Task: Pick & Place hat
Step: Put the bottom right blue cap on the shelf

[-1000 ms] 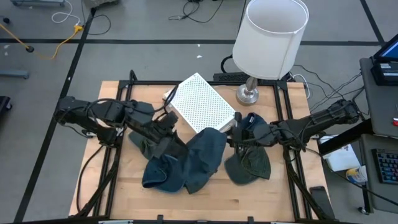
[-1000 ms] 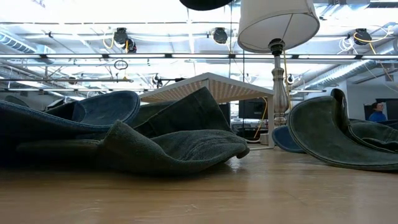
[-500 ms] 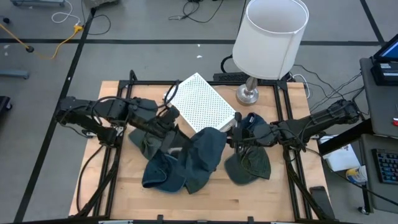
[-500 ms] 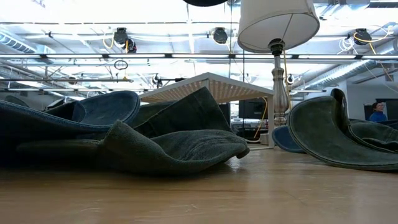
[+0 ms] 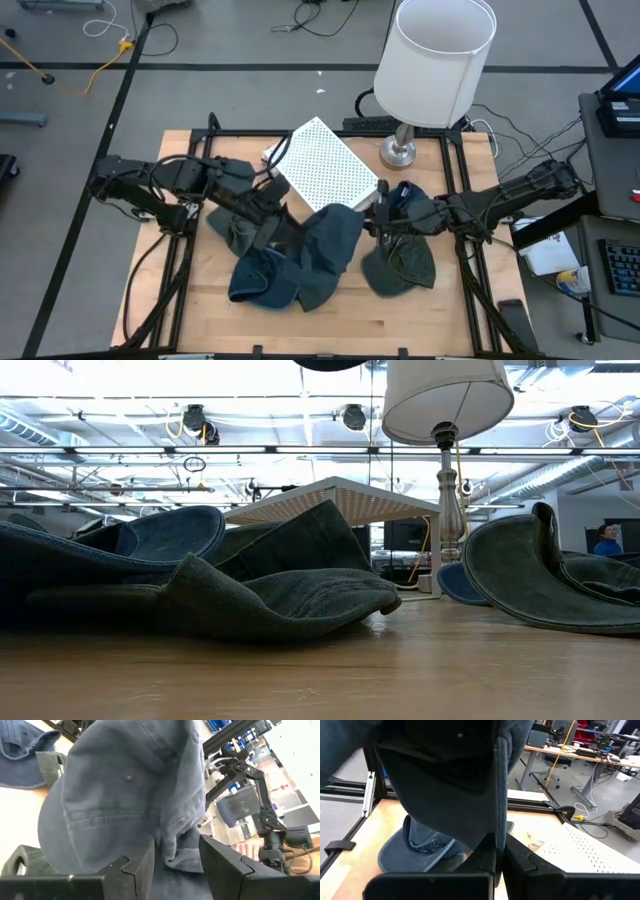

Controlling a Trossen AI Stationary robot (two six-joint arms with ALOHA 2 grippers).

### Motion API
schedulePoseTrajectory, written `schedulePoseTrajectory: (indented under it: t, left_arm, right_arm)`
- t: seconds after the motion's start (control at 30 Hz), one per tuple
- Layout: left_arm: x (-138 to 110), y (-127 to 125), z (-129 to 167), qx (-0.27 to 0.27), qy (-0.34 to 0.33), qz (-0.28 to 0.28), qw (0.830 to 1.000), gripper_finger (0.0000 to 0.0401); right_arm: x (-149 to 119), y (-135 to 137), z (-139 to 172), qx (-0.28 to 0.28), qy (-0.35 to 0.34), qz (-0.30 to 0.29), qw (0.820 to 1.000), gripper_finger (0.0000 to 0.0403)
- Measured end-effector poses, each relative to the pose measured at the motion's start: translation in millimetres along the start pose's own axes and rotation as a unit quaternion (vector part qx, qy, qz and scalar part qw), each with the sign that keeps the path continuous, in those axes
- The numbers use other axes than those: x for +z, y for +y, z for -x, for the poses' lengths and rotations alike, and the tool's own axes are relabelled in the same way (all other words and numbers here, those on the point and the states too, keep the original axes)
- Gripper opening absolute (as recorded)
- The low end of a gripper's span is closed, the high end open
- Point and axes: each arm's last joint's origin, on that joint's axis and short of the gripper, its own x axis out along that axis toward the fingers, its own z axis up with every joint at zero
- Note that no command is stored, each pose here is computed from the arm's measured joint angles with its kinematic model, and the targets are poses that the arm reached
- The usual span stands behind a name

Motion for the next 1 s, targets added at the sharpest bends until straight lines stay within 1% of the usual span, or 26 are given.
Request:
schedulePoseTrajectory:
  t: [0.27, 0.4, 0.53, 0.6, 0.67, 0.73, 0.87, 0.9, 1.0]
  left_arm:
    - [0.1, 0.2, 0.0, 0.002, -0.002, -0.004, 1.000, 0.0159]
    - [0.2, 0.2, 0.0, 0.002, -0.002, -0.016, 1.000, 0.0159]
    - [0.2, 0.2, 0.0, 0.003, -0.003, -0.015, 1.000, 0.0159]
    - [0.3, 0.2, 0.0, 0.003, -0.003, -0.005, 1.000, 0.0154]
    - [1.4, 1.2, 0.4, 0.004, -0.005, 0.012, 1.000, 0.0136]
    - [2.4, 2.1, 0.7, 0.005, -0.007, 0.027, 1.000, 0.0106]
    - [4.5, 4.2, 1.4, 0.008, -0.010, 0.031, 0.999, 0.0024]
    - [5.2, 4.8, 1.7, 0.007, -0.010, 0.033, 0.999, 0.0014]
    - [7.6, 7.1, 2.7, 0.004, -0.007, 0.043, 0.999, 0.0012]
  right_arm:
    - [2.4, 0.0, 0.1, 0.000, -0.012, -0.009, 1.000, 0.0004]
    - [4.2, -0.3, 0.0, -0.001, -0.020, -0.013, 1.000, 0.0004]
    - [5.2, -0.6, 0.0, -0.001, -0.025, -0.012, 1.000, 0.0004]
    - [5.2, -0.6, 0.0, -0.001, -0.025, -0.010, 1.000, 0.0004]
    - [5.2, -0.6, 0.0, -0.001, -0.025, -0.011, 1.000, 0.0004]
    - [5.0, -0.6, 0.0, -0.001, -0.024, -0.013, 1.000, 0.0004]
    - [4.5, -0.5, -0.1, -0.001, -0.022, -0.013, 1.000, 0.0004]
    - [4.5, -0.5, -0.1, -0.001, -0.022, -0.013, 1.000, 0.0004]
    - [4.5, -0.5, -0.1, -0.001, -0.022, -0.013, 1.000, 0.0004]
